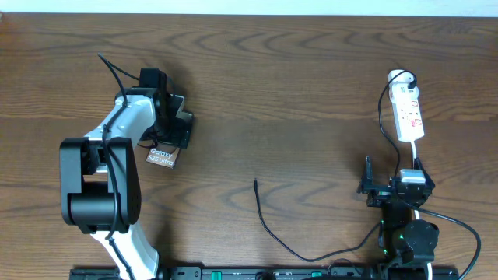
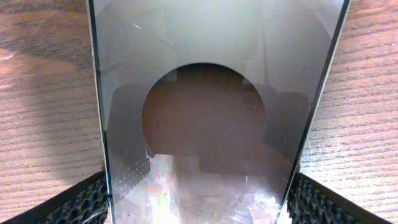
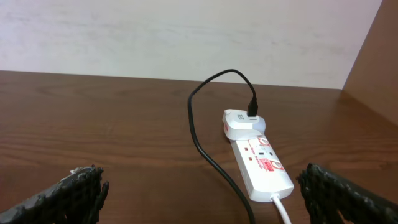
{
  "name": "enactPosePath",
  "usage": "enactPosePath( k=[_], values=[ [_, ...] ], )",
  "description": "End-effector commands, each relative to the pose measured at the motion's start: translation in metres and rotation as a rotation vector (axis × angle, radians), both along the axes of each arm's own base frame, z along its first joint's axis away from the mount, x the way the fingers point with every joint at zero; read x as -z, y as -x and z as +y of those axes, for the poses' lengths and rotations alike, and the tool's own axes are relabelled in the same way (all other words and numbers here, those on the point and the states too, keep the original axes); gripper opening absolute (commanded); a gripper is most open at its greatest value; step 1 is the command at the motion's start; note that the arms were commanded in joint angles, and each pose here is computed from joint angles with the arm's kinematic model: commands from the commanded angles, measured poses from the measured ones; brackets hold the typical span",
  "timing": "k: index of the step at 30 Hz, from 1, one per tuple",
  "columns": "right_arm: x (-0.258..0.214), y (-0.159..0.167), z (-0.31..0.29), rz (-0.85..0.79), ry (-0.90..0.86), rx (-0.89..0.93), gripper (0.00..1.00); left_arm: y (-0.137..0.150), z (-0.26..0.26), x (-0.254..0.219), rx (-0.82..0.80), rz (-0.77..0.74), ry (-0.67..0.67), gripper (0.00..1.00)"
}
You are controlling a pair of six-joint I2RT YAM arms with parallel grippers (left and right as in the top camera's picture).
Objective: Plug charger to phone and switch on socket
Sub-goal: 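Close the left gripper on the phone box edges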
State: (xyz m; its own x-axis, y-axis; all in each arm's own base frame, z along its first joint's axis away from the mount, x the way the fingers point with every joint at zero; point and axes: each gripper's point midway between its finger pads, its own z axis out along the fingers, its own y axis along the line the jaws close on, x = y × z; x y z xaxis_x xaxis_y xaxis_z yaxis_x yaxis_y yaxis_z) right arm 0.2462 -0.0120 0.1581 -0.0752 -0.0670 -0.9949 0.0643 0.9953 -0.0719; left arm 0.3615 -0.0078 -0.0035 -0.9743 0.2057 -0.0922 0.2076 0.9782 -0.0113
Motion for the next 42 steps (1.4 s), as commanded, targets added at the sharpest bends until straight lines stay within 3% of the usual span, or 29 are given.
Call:
enactPosePath(
  k=[1,29,38,42],
  values=[
    [0.0002,0.0003,0.0003,0.0,0.013,0.0,0.99,0.0093,-0.0054,0.0103,0.013,0.032,0.038,0.85],
    [0.0001,0.0003,0.0003,-0.001,0.013,0.0,0.99,0.0111,-0.0054,0.0104,0.013,0.039,0.038,0.62],
    [0.0001,0.0003,0.0003,-0.001,0.013,0.0,0.99,0.0112,-0.0054,0.0104,0.012,0.039,0.038,0.43],
    [0.0001,0.0003,0.0003,-0.001,0.013,0.0,0.99,0.0112,-0.0054,0.0104,0.012,0.039,0.038,0.26]
  ],
)
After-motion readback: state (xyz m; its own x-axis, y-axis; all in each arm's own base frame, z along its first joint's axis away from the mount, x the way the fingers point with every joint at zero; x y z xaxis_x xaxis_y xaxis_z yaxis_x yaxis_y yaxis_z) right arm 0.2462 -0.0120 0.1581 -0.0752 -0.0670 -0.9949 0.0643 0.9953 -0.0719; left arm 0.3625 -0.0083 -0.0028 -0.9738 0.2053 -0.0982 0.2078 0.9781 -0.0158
